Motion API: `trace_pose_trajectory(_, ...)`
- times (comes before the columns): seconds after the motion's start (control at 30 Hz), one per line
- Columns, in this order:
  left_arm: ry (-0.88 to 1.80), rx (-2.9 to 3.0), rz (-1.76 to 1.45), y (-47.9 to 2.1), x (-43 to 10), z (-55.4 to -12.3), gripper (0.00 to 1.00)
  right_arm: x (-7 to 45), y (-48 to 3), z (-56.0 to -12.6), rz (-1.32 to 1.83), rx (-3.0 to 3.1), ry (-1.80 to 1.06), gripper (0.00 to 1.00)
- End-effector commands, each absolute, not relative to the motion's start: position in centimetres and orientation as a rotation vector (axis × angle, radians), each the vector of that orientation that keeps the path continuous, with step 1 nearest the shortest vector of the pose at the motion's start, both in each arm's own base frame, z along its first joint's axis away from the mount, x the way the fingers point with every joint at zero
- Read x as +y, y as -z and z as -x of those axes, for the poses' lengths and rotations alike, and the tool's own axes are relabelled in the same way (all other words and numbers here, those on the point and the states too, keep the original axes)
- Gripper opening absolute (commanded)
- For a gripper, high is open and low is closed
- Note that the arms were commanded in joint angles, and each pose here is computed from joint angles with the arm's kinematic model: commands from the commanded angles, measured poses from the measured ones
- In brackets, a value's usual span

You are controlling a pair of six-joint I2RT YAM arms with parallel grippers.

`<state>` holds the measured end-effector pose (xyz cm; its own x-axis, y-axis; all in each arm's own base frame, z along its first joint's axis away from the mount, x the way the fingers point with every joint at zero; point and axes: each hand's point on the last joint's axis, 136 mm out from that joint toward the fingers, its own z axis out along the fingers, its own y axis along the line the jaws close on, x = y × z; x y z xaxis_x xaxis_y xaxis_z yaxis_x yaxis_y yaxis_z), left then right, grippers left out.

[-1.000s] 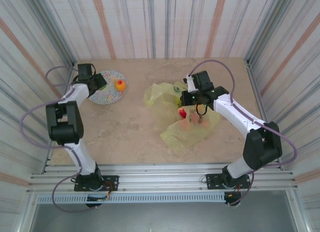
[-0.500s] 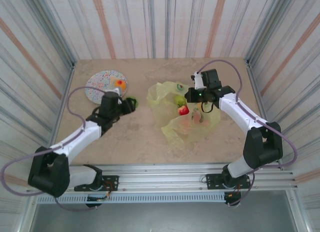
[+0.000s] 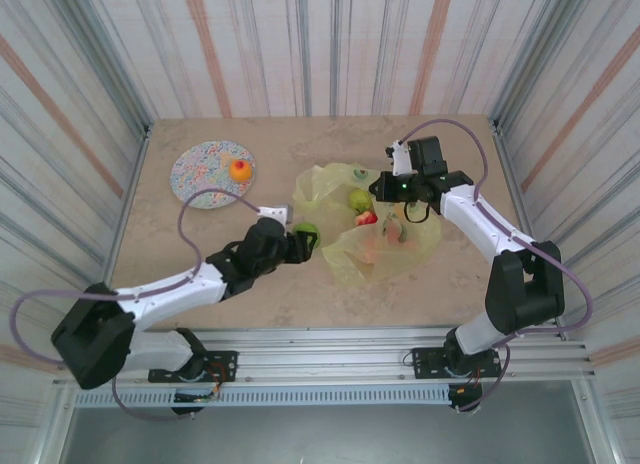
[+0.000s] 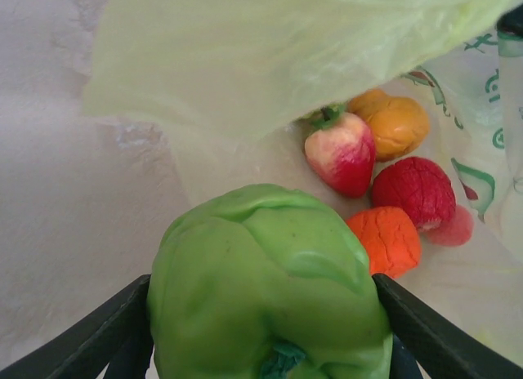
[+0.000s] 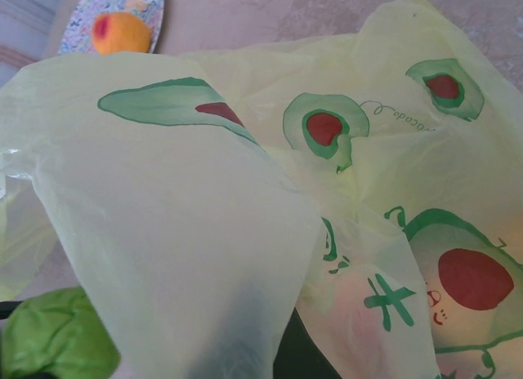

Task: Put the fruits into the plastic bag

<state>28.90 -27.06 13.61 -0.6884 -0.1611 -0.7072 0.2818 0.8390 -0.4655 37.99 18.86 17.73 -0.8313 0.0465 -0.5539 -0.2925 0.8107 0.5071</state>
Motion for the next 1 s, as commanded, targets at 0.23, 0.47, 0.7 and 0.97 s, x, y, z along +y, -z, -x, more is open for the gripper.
trace_pose_trajectory(0.23, 0.838, 2.112, -0.167, -16.4, -34.9, -34.1, 0.66, 18.6, -18.4, -36.2, 0.161, 2.441, -0.843, 0.00)
trace_pose_trajectory(0.47, 0.896, 2.086, -0.178, -16.5, -39.9, -35.4, 0.68, 17.9, -19.7, -36.4, 0.095, 2.384, -0.917, 0.00)
trace_pose_trajectory(0.7, 0.923, 2.084, -0.132, -15.4, -42.6, -37.0, 0.68, 17.3, -22.1, -36.6, 0.052, 2.305, -0.923, 0.00)
trace_pose_trajectory(0.97, 0.887, 2.085, -0.120, -14.2, -43.8, -38.5, 0.74, 16.3, -21.9, -37.0, 0.001, 2.296, -0.899, 0.00)
